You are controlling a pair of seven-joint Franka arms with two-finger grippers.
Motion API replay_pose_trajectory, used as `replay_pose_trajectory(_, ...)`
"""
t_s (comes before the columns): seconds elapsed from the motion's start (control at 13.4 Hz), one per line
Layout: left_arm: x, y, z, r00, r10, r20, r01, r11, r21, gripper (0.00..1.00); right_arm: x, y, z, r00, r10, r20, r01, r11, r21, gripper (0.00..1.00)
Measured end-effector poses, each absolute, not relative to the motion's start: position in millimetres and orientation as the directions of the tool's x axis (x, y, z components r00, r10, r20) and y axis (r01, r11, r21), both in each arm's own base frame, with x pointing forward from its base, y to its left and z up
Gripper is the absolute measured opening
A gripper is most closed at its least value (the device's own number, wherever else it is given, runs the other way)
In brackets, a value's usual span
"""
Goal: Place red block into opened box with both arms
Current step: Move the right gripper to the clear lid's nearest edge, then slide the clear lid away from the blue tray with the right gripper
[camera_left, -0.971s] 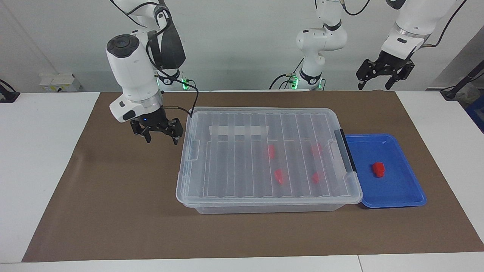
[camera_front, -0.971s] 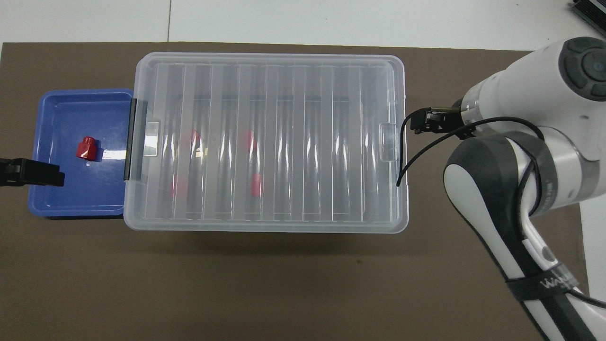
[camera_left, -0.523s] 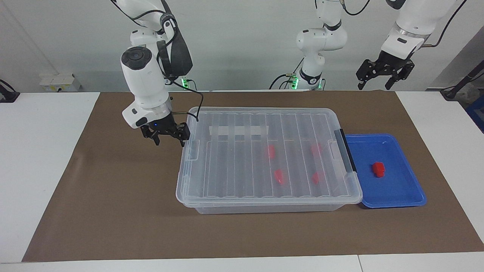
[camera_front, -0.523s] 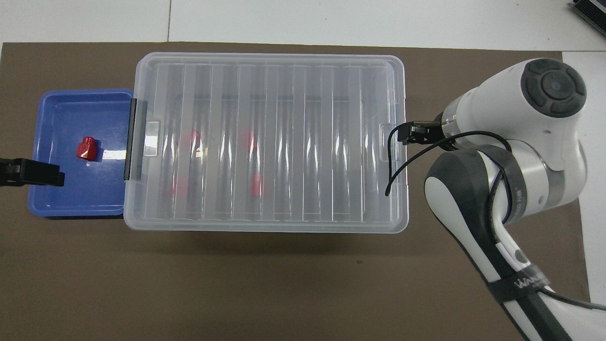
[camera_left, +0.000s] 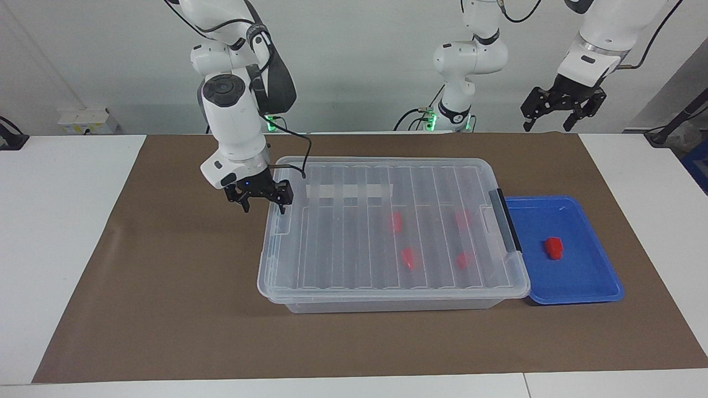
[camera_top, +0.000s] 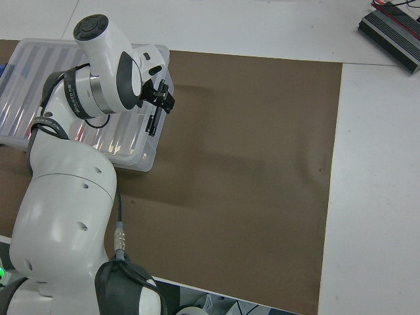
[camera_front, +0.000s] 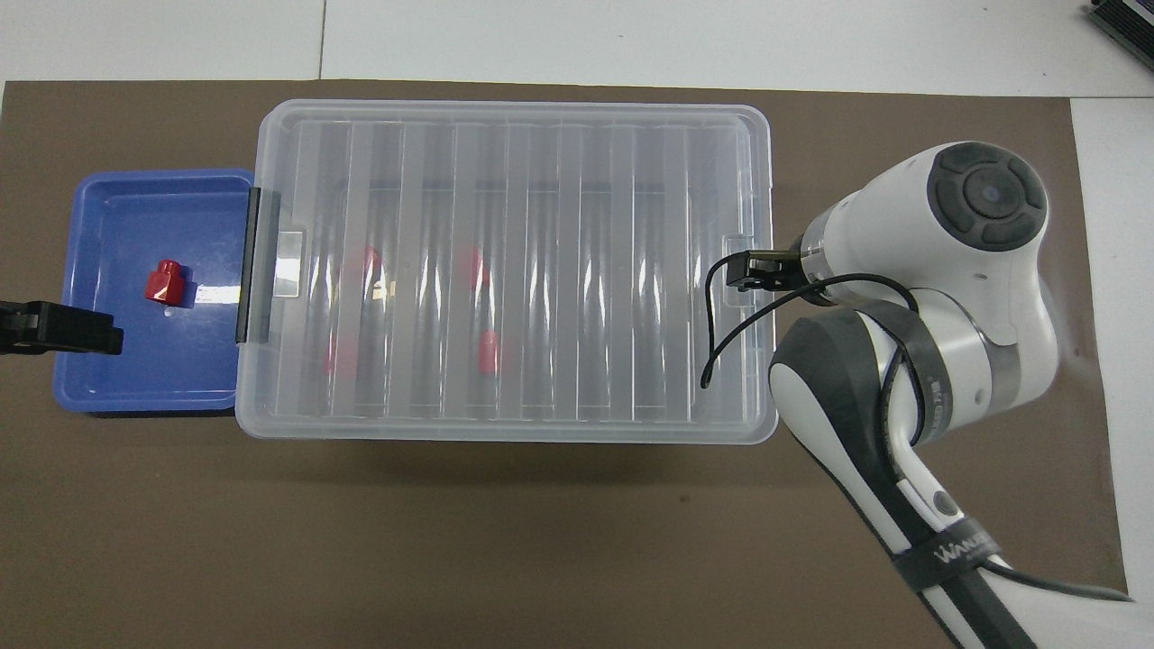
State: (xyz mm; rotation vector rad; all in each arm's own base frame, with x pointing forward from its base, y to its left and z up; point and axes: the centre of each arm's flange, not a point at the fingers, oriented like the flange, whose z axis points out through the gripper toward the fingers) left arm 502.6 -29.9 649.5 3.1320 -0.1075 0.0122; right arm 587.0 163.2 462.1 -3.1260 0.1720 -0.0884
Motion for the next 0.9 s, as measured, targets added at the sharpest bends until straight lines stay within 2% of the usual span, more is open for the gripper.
replay_pose_trajectory(0.45,503,-30,650,0.998,-0.069,0.008,-0.069,-0.998,0.007,1.0,586,132,469,0.992,-0.112,0.065,-0.115,-0.993,0.035,0.95)
replay_pose_trajectory(0.9,503,-30,650,0.998,-0.069,0.008,-0.069,-0.998,0.007,1.0,584,60,457,0.999,-0.042,0.028,-0.043,-0.998,0.053,0.95)
